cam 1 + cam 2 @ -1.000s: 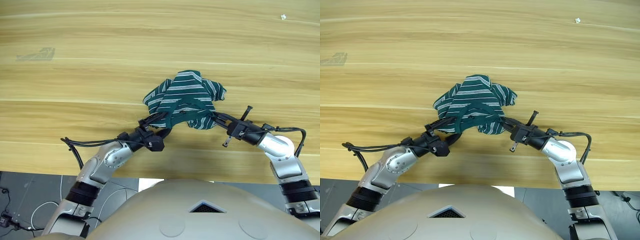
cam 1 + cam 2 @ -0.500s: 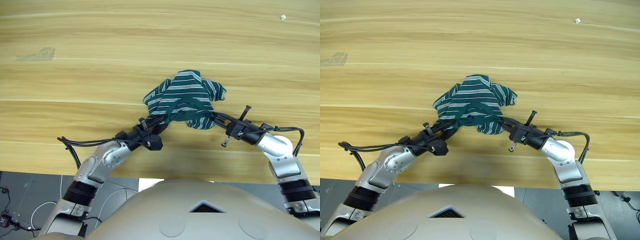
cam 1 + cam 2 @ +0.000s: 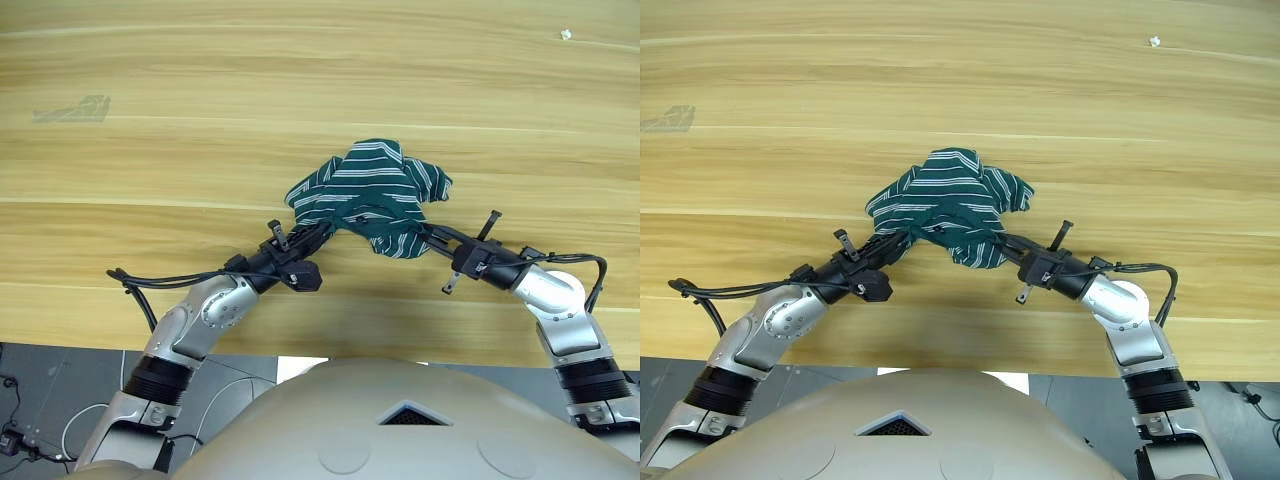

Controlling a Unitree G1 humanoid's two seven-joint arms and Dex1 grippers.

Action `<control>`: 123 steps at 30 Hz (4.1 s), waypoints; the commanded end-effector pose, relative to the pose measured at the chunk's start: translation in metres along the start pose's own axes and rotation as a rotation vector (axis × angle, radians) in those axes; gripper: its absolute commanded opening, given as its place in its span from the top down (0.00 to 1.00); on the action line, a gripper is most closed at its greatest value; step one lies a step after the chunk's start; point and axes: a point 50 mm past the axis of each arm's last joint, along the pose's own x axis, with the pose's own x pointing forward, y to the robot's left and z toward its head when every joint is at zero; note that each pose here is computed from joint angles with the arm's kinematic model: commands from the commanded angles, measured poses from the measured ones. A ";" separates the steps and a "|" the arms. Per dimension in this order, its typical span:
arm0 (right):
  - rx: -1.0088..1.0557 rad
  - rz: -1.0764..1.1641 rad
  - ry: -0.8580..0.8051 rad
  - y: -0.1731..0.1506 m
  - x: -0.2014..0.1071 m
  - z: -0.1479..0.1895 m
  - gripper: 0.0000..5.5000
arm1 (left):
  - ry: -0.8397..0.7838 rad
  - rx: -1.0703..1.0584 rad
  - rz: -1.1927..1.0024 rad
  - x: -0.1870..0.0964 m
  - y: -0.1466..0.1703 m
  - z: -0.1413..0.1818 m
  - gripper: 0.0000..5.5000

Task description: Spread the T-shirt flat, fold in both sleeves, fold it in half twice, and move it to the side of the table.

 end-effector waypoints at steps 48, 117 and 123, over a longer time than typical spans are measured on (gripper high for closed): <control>-0.638 0.123 0.209 -0.147 0.041 -0.012 0.99 | 0.200 0.464 -0.301 0.046 0.169 -0.083 1.00; -0.413 0.558 0.456 -0.045 -0.008 -0.023 0.76 | 0.253 -0.243 -0.051 0.061 0.072 -0.072 0.32; -0.331 0.581 0.593 -0.047 -0.050 -0.033 0.76 | 0.325 -0.273 -0.029 0.037 0.066 -0.091 0.32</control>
